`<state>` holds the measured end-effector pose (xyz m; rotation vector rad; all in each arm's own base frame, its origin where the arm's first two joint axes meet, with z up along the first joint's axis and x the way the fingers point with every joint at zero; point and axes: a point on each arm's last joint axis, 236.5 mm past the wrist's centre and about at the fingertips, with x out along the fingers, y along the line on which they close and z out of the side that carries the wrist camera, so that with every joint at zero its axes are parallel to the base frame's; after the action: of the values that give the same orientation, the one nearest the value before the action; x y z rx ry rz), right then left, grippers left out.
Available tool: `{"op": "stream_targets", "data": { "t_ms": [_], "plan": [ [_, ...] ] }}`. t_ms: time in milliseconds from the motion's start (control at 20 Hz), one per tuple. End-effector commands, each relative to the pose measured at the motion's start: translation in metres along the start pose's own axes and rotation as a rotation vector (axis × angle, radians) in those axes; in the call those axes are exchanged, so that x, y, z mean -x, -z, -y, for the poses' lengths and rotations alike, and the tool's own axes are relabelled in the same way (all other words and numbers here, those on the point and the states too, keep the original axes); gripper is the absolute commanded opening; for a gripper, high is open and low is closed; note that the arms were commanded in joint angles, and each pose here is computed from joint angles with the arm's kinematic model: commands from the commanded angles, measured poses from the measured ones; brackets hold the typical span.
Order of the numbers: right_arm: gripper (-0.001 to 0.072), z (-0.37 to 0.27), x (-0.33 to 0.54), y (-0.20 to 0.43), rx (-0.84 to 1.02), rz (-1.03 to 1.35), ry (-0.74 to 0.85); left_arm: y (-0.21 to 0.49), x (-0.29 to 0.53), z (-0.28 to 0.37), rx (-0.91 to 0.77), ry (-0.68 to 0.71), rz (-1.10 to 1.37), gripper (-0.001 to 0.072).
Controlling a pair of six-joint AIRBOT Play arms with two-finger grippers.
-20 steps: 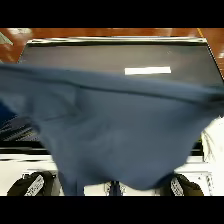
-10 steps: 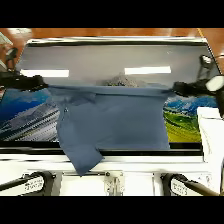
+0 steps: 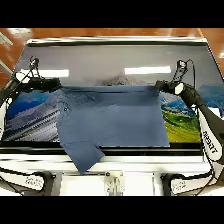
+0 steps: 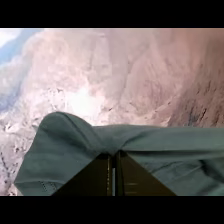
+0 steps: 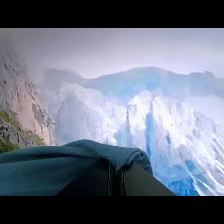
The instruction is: Fold the shirts.
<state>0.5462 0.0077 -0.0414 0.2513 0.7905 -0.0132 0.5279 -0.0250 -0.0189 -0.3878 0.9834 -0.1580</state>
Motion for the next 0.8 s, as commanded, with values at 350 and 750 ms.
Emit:
{"op": "stream_targets", "data": {
  "t_ms": [350, 750],
  "plan": [
    [0.0062, 0.026, 0.051, 0.118, -0.04, -0.571, 0.012, 0.157, 0.048, 0.002, -0.035, 0.072, -0.69, 0.0035],
    [0.0629, 0.012, 0.073, 0.128, -0.053, -0.652, -0.055, 0.172, 0.064, -0.007, 0.086, 0.066, -0.787, 0.055]
  ]
}}
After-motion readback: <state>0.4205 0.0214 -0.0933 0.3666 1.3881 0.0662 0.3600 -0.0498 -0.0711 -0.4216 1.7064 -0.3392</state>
